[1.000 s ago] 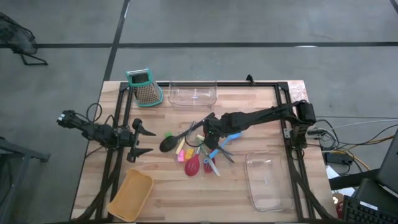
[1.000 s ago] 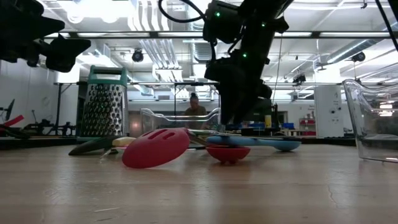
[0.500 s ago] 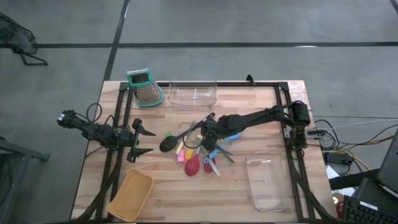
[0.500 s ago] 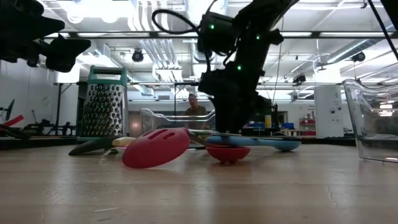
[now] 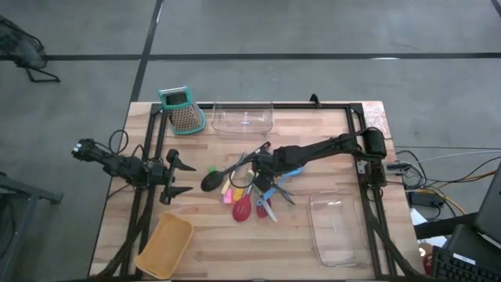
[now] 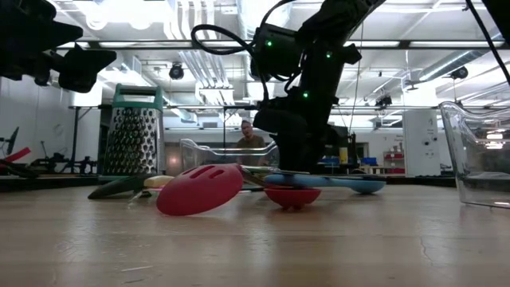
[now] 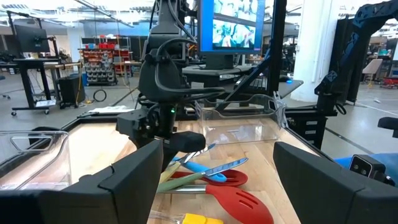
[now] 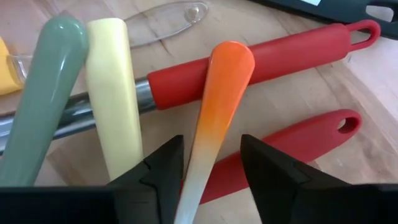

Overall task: Pick & Place Kitchen Items
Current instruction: Put the orange knife into the bottom transparent bin

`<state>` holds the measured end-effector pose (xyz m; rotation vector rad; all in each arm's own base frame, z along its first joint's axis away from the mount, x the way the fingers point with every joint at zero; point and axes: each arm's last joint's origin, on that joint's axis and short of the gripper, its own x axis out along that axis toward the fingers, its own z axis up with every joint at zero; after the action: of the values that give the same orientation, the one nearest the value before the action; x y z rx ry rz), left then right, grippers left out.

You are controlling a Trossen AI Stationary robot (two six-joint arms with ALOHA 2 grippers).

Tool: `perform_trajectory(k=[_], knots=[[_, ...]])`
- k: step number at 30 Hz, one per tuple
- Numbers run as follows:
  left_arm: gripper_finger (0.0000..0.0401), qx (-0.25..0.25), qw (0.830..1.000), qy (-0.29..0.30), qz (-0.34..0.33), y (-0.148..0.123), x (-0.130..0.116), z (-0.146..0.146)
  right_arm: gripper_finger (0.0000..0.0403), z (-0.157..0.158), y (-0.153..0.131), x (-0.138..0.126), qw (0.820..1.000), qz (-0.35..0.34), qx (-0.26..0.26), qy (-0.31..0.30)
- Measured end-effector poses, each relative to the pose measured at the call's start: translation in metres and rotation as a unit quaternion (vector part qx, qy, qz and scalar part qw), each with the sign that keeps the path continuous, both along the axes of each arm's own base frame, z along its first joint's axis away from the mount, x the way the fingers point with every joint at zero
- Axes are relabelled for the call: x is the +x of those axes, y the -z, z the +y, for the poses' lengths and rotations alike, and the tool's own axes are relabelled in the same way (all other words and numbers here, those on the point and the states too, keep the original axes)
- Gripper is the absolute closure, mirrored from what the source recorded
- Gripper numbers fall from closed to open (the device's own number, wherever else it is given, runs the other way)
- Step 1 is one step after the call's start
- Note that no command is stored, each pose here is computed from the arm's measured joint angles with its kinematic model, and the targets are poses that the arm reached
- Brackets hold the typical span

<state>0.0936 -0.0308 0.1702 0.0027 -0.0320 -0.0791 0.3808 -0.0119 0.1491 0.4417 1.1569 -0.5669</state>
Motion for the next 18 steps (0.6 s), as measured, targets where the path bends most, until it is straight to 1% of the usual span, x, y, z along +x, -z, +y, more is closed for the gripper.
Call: perform_trajectory(k=[10,14,18], knots=[[0.0089,0.000,1.000,0.000,0.000,0.0001,0.0000,0.0000,0.0355,0.0001,-0.0007,0.0000,1.000,0.000,0.000,-0.005],[0.0089,0.000,1.000,0.000,0.000,0.0001,0.0000,0.0000,0.0361,0.0001,-0.0007,0.0000,1.000,0.000,0.000,-0.006],[0.0089,0.000,1.000,0.000,0.000,0.0001,0.0000,0.0000,0.0345,0.0001,-0.0007,-0.0001,1.000,0.000,0.000,-0.006]])
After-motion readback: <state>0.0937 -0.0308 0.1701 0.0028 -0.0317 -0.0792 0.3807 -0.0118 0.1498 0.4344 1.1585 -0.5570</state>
